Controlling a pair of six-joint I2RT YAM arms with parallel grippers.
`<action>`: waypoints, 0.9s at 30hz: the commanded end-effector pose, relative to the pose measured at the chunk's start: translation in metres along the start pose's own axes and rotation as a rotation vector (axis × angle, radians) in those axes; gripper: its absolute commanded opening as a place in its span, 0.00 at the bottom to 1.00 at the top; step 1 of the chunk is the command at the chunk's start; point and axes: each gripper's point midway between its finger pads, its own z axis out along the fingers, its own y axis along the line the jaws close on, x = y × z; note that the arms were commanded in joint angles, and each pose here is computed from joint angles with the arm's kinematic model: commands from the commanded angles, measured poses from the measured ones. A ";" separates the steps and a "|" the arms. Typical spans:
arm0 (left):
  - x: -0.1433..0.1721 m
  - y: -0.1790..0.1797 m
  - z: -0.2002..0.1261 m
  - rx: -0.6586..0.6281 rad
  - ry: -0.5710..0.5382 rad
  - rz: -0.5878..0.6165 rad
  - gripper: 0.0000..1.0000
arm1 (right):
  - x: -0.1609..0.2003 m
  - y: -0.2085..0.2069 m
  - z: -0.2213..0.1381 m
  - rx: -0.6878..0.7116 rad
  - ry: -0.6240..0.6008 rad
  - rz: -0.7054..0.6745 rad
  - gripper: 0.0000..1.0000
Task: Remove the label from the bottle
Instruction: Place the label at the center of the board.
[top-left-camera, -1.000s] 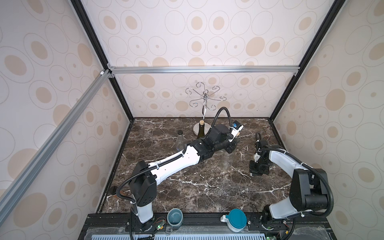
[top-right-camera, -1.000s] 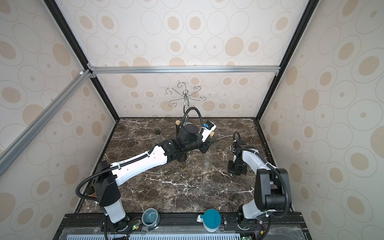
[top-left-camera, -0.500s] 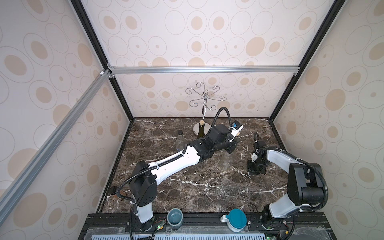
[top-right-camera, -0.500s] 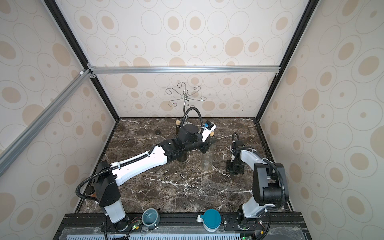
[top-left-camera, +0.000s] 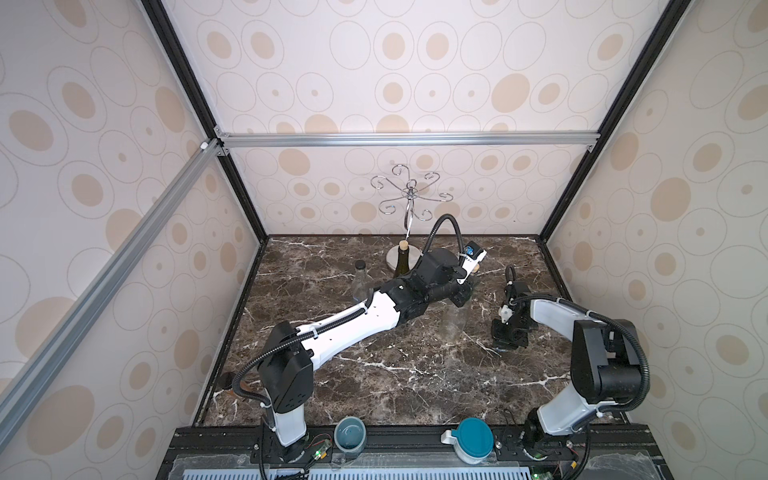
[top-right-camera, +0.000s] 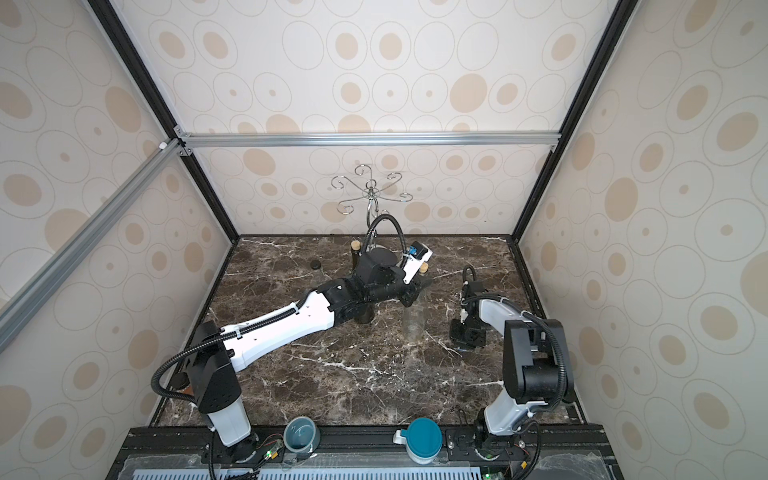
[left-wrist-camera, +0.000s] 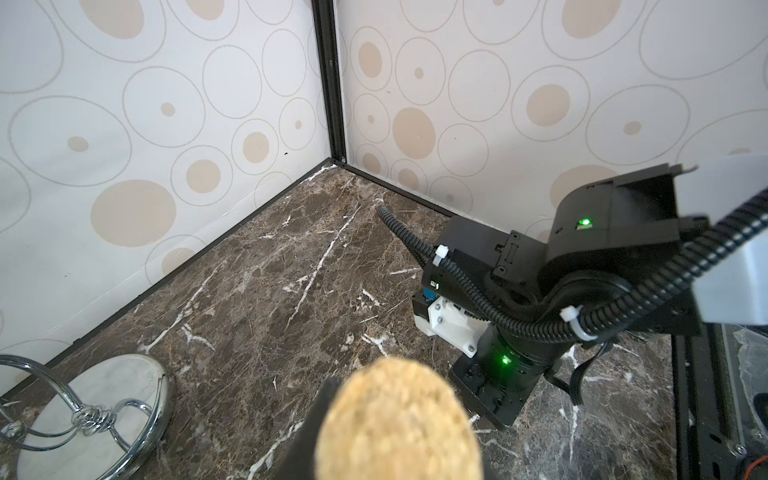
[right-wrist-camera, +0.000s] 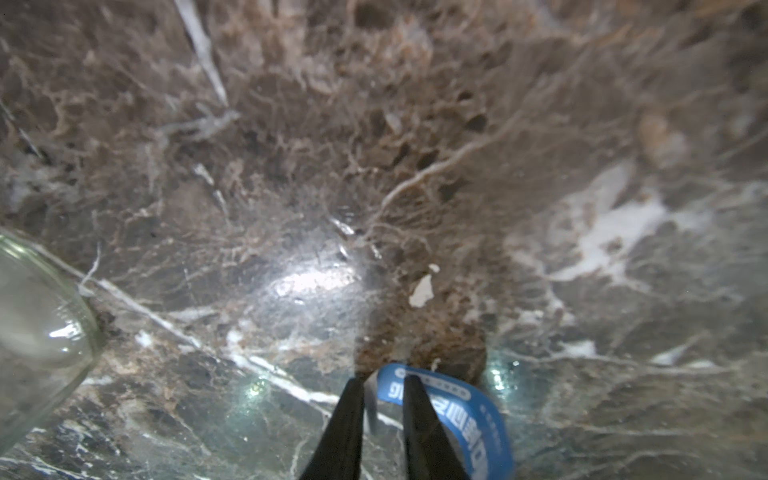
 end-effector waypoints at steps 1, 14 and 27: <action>0.033 -0.005 0.005 0.023 0.109 -0.020 0.16 | 0.014 -0.004 0.011 0.013 0.050 0.006 0.24; 0.031 -0.005 0.002 0.017 0.102 -0.015 0.16 | 0.030 -0.014 -0.001 0.046 0.045 0.031 0.45; 0.021 -0.001 0.003 0.006 0.075 -0.017 0.16 | 0.024 -0.019 -0.018 0.014 -0.029 0.070 0.58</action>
